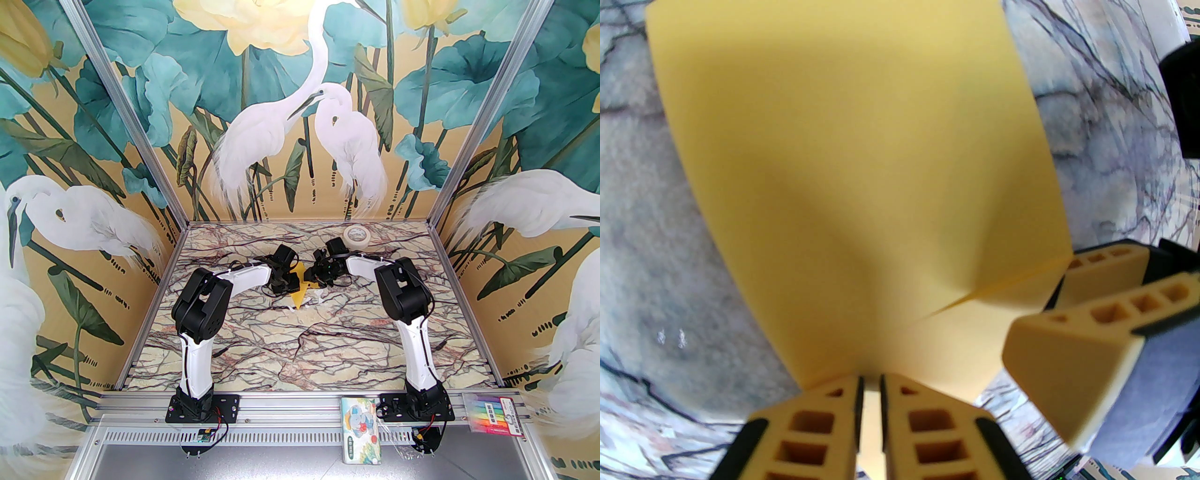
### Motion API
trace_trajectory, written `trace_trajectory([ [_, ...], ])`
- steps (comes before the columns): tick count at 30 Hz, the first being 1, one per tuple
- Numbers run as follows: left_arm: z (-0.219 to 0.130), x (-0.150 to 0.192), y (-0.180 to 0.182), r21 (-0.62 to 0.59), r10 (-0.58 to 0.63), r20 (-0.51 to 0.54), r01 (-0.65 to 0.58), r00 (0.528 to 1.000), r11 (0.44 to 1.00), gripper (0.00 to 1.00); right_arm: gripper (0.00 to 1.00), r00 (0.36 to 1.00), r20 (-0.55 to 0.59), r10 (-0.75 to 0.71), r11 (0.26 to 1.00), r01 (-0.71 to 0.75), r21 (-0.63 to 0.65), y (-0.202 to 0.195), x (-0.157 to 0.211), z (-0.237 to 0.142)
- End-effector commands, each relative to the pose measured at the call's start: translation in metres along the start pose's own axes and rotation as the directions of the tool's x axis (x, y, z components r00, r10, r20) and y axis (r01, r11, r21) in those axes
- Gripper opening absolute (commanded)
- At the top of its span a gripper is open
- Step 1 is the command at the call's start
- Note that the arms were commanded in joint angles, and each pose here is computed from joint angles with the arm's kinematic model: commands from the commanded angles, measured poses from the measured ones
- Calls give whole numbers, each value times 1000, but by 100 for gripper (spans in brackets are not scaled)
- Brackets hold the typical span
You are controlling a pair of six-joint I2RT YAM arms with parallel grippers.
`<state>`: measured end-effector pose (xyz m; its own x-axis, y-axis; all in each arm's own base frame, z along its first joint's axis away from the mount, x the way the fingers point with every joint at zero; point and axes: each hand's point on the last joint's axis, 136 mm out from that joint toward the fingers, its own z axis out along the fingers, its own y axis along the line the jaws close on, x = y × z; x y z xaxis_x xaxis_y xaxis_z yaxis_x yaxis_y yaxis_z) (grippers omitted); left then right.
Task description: Fold a paper plane with a square sheet of paper (fold left side to right side)
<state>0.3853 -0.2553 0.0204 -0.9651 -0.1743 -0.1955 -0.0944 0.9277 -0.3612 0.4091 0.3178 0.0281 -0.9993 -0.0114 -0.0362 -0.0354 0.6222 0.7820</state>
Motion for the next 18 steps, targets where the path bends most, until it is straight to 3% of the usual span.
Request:
trace_trajectory([
  [1, 16, 12, 12, -26, 9, -47, -10, 999, 1000, 17, 24, 1000, 3, -23, 999, 23, -30, 8, -3, 3],
  [10, 8, 7, 5, -7, 17, -31, -17, 999, 1000, 18, 0, 1000, 5, -24, 1000, 24, 12, 1, -3, 4],
  [18, -23, -8, -29, 142, -15, 29, 11, 999, 990, 16, 0, 999, 18, -31, 996, 29, 86, -2, -1, 3],
])
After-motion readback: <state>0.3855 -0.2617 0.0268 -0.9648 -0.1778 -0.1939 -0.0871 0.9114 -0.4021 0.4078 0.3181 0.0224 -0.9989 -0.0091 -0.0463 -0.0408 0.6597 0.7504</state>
